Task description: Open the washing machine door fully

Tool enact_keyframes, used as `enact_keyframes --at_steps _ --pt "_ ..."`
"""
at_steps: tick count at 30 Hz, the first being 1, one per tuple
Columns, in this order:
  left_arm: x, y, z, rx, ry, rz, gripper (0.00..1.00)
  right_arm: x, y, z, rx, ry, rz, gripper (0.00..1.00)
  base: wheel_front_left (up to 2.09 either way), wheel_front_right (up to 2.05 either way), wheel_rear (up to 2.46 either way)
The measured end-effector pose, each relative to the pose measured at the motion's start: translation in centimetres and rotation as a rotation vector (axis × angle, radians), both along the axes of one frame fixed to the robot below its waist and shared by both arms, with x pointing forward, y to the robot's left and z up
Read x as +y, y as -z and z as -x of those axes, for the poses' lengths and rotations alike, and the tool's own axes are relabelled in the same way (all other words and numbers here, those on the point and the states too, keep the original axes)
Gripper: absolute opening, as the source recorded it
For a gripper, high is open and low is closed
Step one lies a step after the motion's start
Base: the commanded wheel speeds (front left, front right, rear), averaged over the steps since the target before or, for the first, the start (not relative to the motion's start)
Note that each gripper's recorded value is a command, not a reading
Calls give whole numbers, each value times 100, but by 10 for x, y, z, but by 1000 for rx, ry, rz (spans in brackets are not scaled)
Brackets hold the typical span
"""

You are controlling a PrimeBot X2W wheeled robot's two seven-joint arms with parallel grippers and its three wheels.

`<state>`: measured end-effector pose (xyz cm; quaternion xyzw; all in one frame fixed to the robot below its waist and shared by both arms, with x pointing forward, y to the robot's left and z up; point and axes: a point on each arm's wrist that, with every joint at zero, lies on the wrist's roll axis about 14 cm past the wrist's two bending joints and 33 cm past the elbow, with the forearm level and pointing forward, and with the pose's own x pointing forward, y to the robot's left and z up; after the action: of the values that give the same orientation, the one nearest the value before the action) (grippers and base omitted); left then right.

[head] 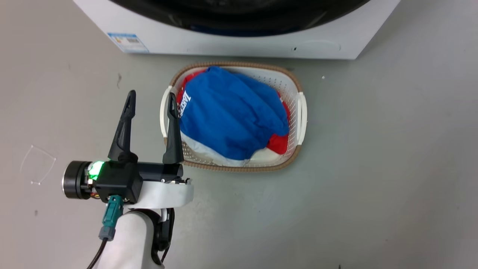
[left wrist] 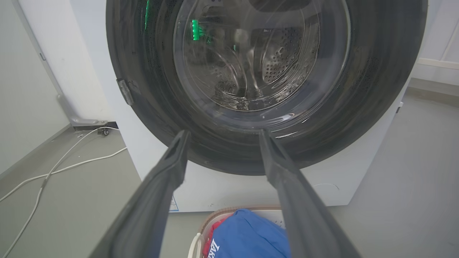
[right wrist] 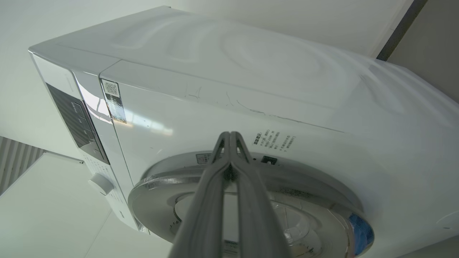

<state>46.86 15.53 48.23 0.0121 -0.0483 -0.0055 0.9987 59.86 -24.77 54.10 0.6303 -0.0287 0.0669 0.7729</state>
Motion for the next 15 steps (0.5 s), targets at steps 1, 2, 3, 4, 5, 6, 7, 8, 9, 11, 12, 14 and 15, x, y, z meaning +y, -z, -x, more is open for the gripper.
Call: enact_keyframes --at_steps 1,2,3,4,5,6,7,8,9,11,12,14,15 --pt "1 3 -2 4 -2 -1 100 4 3 -8 6 -17 13 0 0 0 0" --pt "2 7 -4 11 -5 -3 100 7 6 -15 12 -30 13 0 0 0 0" --pt "2 11 -6 18 -7 -4 100 12 9 -23 18 -50 13 0 0 0 0" --pt "2 15 -8 25 -7 -5 100 16 12 -29 25 -67 19 0 0 0 0" --pt "2 18 -10 32 -8 -5 100 20 16 -35 35 -86 30 0 0 0 0" --pt "3 22 -11 40 -10 -6 100 25 20 -41 46 -107 50 0 0 0 0" --pt "3 26 -11 49 -11 -6 100 29 23 -46 54 -127 64 0 0 0 0" --pt "4 29 -12 55 -13 -3 100 34 26 -51 60 -145 73 0 0 0 0" --pt "4 32 -13 60 -15 -1 100 39 27 -56 63 -166 80 0 0 0 0" --pt "5 36 -15 69 -19 -3 100 51 29 -64 63 -210 92 0 0 0 0" --pt "5 39 -15 75 -20 -4 100 56 29 -68 63 -229 103 0 0 0 0" --pt "7 43 -15 86 -24 -5 100 66 31 -74 65 -269 117 0 0 0 0" --pt "8 45 -15 90 -28 -4 100 72 31 -76 65 -290 124 0 0 0 0"
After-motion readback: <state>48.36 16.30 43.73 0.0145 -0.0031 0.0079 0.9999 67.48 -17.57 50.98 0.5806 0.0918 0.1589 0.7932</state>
